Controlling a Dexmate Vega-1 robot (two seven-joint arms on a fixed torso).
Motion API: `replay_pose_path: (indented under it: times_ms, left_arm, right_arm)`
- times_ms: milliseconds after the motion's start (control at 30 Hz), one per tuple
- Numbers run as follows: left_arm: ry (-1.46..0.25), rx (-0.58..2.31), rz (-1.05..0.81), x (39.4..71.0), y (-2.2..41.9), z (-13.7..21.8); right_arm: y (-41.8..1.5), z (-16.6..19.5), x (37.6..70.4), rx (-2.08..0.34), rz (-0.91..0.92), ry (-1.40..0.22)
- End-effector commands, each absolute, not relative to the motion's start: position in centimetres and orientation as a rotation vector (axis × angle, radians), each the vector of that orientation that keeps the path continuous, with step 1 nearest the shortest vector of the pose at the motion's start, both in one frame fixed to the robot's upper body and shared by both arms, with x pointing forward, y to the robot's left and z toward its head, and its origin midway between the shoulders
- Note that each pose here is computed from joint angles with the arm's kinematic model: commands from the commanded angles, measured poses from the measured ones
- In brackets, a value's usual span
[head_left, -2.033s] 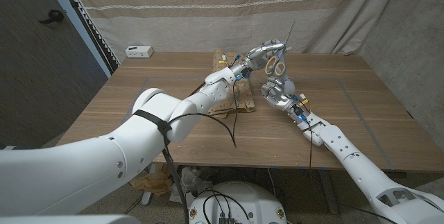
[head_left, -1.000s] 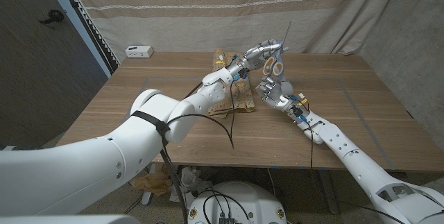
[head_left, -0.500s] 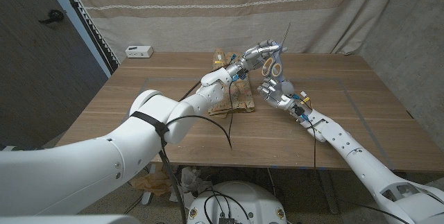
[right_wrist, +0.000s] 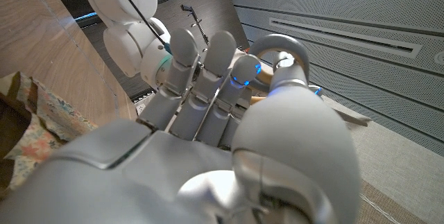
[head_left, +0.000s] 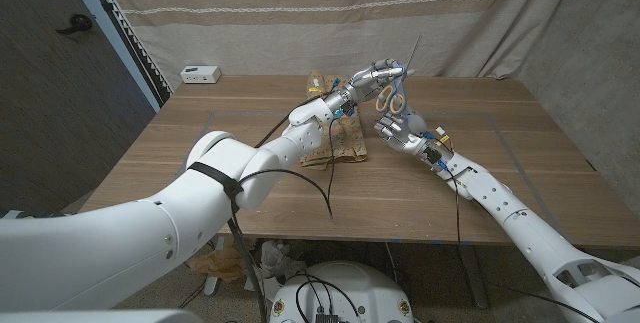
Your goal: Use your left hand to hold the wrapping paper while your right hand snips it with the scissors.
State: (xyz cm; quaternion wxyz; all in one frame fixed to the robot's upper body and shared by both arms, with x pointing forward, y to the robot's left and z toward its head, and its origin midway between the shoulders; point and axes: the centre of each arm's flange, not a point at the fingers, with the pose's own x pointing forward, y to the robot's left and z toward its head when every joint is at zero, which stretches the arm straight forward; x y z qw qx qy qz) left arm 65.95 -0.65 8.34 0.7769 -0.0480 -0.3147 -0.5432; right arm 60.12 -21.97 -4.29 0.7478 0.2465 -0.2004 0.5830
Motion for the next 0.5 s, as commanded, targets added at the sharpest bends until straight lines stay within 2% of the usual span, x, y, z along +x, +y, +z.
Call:
replay_pose_path:
  times_ms: [33,500]
  left_arm:
    - [-0.703,-0.097,-1.164,65.92,-0.23,8.40]
    - [-0.712,-0.097,-1.160,65.93,0.06,8.37]
  right_arm:
    - [-21.19,-3.69,59.42,0.443,1.357,-0.446]
    - [-21.77,-3.89,59.36,0.392,1.336,-0.431]
